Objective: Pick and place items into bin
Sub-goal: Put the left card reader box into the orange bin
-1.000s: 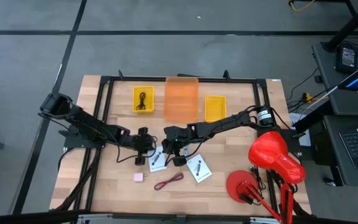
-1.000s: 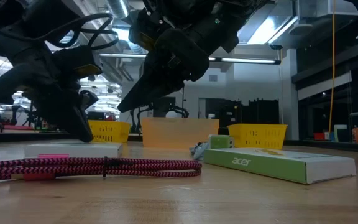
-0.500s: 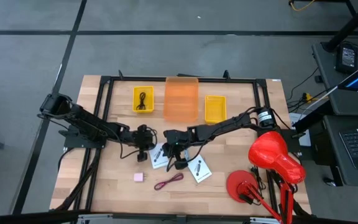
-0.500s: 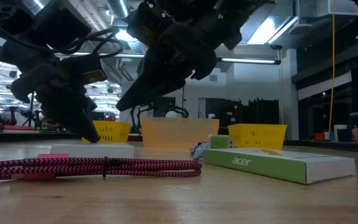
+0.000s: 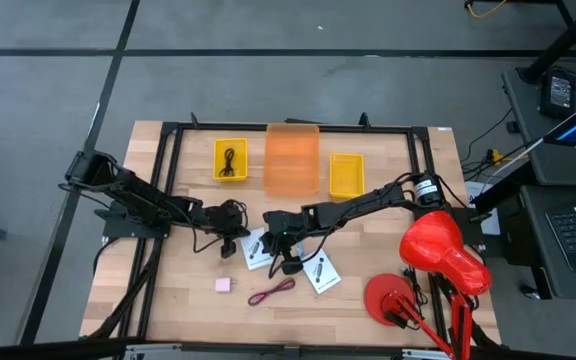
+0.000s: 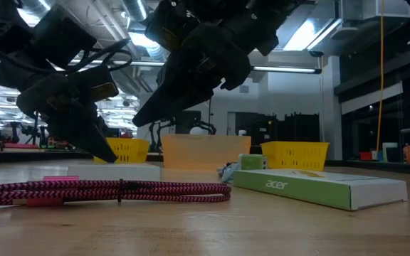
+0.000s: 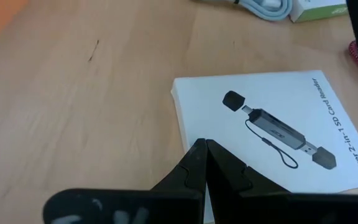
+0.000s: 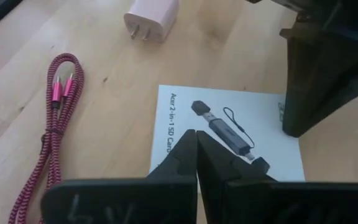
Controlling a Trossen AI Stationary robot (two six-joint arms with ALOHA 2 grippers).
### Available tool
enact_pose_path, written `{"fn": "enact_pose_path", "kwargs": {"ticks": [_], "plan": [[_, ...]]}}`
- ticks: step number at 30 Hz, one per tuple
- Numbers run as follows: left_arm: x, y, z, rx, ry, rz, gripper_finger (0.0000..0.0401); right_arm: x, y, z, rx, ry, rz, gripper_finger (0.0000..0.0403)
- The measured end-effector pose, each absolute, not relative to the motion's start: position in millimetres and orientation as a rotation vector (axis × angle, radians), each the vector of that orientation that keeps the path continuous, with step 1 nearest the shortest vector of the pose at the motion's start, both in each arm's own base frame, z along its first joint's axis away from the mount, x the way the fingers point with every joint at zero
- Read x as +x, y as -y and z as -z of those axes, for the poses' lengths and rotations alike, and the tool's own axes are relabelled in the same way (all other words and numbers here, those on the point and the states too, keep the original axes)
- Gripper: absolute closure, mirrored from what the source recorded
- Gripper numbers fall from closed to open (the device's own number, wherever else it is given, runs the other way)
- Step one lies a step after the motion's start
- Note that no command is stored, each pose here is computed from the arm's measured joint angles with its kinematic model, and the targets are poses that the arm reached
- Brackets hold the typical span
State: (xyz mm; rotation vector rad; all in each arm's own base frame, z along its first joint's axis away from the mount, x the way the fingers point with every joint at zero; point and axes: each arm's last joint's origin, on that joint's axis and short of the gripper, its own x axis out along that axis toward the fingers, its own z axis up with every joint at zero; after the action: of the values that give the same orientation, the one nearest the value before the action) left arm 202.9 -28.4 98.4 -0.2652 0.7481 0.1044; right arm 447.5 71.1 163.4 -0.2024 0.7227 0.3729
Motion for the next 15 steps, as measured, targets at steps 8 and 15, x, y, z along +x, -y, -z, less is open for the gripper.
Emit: {"fn": "enact_pose_path", "kwargs": {"ticks": [8,15], "plan": [[205.9,29.8,-101.7,-0.238,-0.706,-0.080,0.0399,447.2,-70.5,-163.0,-0.202,-0.729,-0.372,0.0403],[211.5,32.5,-107.6,-0.178,-0.690,-0.050,0.0399,447.2,-70.5,-163.0,-0.203,-0.729,-0.372,0.0403]]}}
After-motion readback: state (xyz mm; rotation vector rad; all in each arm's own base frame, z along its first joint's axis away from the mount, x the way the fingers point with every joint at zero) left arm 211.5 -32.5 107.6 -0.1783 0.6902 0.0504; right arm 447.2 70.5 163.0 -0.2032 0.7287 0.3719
